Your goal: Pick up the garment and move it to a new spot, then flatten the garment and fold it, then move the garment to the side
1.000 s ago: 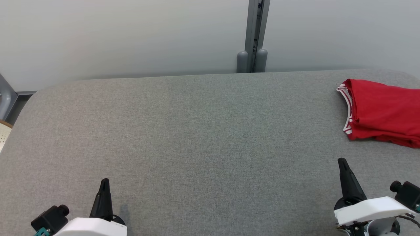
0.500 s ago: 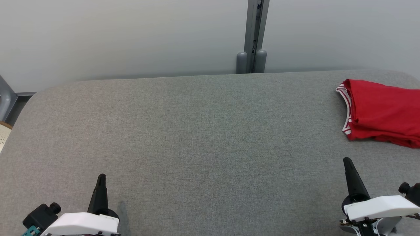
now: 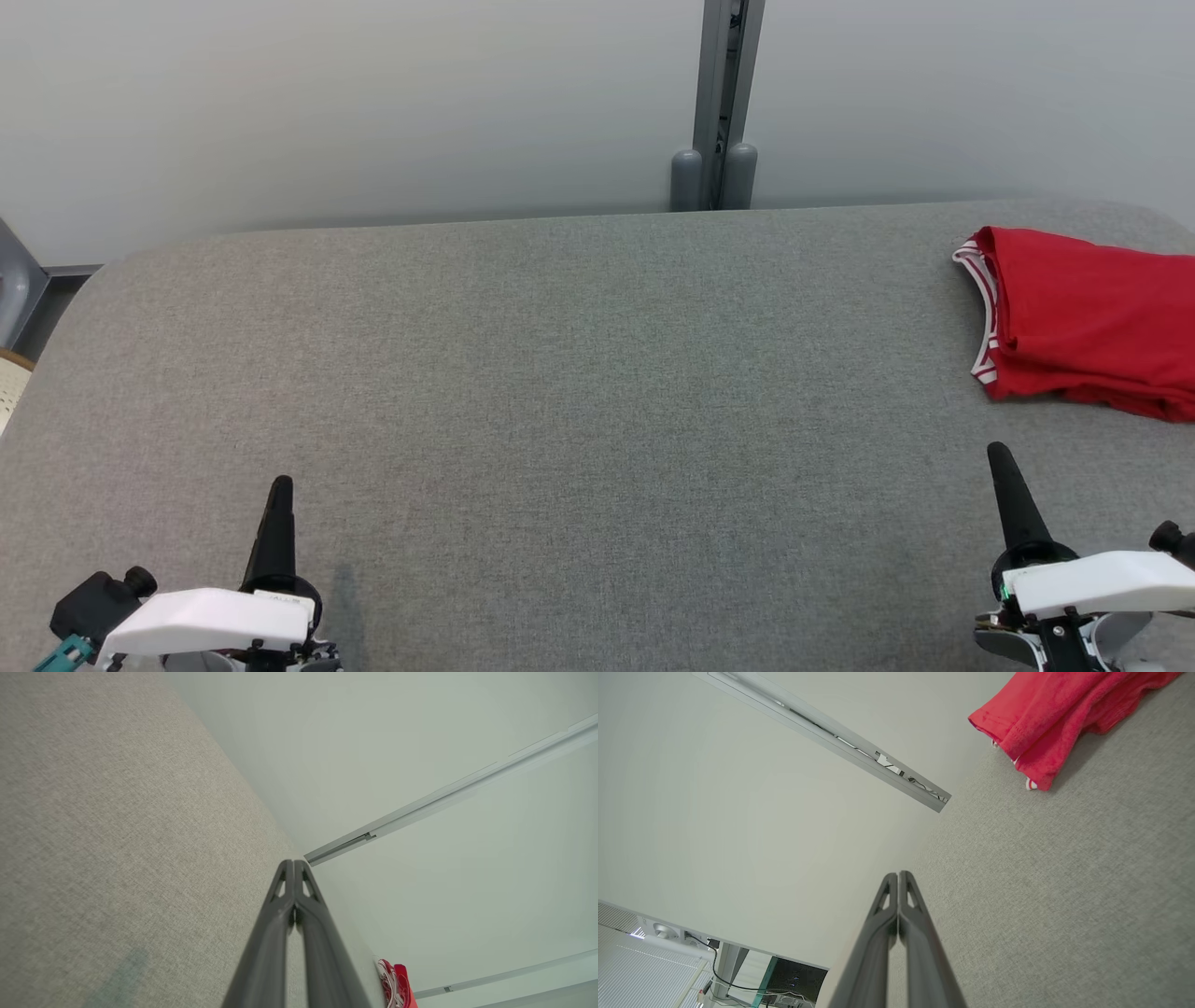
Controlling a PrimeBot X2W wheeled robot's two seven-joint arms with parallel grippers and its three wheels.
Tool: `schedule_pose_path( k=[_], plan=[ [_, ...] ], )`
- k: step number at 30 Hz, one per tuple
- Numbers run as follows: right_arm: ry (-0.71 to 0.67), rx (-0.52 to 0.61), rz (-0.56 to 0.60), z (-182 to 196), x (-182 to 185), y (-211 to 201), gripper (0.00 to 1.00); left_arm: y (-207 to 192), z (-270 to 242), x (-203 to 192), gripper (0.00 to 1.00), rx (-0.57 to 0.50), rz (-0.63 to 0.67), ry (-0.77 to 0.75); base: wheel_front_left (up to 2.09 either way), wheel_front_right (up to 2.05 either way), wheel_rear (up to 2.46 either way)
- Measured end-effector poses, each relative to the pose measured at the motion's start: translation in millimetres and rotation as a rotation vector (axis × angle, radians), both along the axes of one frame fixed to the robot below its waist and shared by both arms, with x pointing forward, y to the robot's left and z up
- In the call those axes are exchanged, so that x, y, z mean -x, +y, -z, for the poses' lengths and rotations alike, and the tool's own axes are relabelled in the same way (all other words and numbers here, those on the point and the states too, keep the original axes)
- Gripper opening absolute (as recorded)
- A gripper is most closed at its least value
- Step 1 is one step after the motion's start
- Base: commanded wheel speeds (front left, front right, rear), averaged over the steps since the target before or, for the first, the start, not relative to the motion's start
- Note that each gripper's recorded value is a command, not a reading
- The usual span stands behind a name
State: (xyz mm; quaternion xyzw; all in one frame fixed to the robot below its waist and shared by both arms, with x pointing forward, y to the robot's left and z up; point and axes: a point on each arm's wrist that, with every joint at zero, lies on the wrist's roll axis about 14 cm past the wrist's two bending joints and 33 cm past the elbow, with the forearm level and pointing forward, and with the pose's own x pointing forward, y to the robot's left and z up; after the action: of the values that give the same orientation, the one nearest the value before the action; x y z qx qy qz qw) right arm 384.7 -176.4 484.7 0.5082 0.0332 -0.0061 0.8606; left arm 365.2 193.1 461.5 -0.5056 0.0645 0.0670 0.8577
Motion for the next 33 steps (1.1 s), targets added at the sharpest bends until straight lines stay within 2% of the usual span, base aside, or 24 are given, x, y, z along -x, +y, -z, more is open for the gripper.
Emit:
schedule_pose_path(
  k=[33],
  plan=[
    [-0.014,-0.300,0.033,-9.7,-2.3,-13.8,0.00,2.7,-22.0,-13.5,0.00,0.304,-0.005,-0.091,0.00,0.00,0.00]
  ],
)
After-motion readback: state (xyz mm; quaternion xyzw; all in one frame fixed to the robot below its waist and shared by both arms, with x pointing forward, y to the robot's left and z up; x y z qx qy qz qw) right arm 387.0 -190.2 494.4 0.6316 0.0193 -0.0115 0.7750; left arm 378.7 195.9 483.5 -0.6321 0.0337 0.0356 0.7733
